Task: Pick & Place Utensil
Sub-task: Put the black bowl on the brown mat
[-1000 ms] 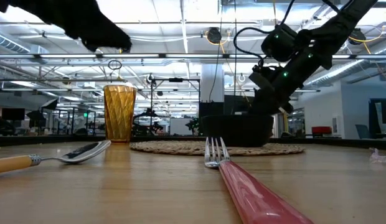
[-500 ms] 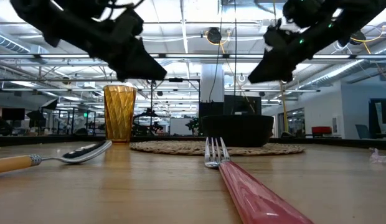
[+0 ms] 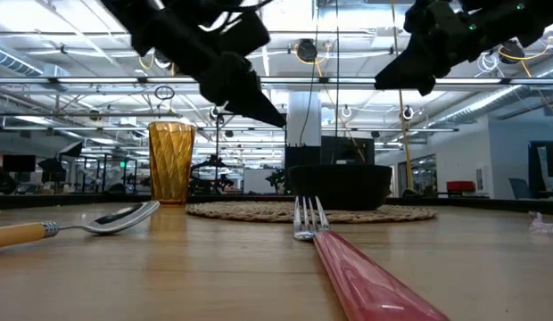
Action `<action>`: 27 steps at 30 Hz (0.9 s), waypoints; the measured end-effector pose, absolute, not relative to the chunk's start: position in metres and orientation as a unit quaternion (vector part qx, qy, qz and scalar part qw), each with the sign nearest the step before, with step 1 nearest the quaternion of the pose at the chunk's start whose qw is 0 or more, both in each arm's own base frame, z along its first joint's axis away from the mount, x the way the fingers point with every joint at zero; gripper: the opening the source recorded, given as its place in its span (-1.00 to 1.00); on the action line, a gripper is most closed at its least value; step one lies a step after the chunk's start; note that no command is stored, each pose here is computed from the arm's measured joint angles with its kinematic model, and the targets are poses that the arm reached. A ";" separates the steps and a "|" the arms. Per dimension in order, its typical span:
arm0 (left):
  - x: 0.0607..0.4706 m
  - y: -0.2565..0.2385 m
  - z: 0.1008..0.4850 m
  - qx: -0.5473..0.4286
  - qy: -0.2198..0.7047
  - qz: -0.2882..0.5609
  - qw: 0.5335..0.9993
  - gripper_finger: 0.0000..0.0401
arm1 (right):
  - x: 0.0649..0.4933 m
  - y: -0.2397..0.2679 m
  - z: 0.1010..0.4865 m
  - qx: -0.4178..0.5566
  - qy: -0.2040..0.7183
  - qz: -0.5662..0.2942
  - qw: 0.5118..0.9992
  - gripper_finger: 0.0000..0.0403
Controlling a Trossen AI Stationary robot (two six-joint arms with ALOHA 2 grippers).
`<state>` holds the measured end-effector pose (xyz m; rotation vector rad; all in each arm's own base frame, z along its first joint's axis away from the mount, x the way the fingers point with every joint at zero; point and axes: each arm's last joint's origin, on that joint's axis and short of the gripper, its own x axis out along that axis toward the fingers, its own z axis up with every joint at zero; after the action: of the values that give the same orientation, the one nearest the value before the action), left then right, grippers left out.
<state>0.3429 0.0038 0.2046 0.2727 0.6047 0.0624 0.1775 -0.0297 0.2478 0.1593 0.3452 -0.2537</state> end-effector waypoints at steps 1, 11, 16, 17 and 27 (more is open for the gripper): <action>0.347 0.008 0.207 0.115 0.299 0.044 0.946 -0.40 | 0.176 -0.029 0.246 0.083 0.173 -0.124 0.974 -0.42; 0.370 0.059 0.211 -0.082 0.312 0.129 0.938 -0.40 | 0.172 -0.014 0.239 0.069 0.182 -0.085 0.977 -0.42; 0.377 0.073 0.200 -0.117 0.322 0.140 0.929 -0.40 | 0.171 -0.003 0.234 0.046 0.192 -0.049 0.979 -0.42; 0.379 0.075 0.198 -0.122 0.324 0.144 0.927 -0.40 | 0.172 -0.001 0.234 0.044 0.191 -0.044 0.980 -0.42; 0.381 0.089 0.185 -0.141 0.334 0.161 0.918 -0.32 | 0.171 0.012 0.233 0.032 0.197 -0.007 0.980 -0.42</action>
<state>0.3809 0.0888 0.1850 -0.2899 0.6865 0.3305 0.1708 0.0124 0.2331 0.0653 0.3977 -0.0149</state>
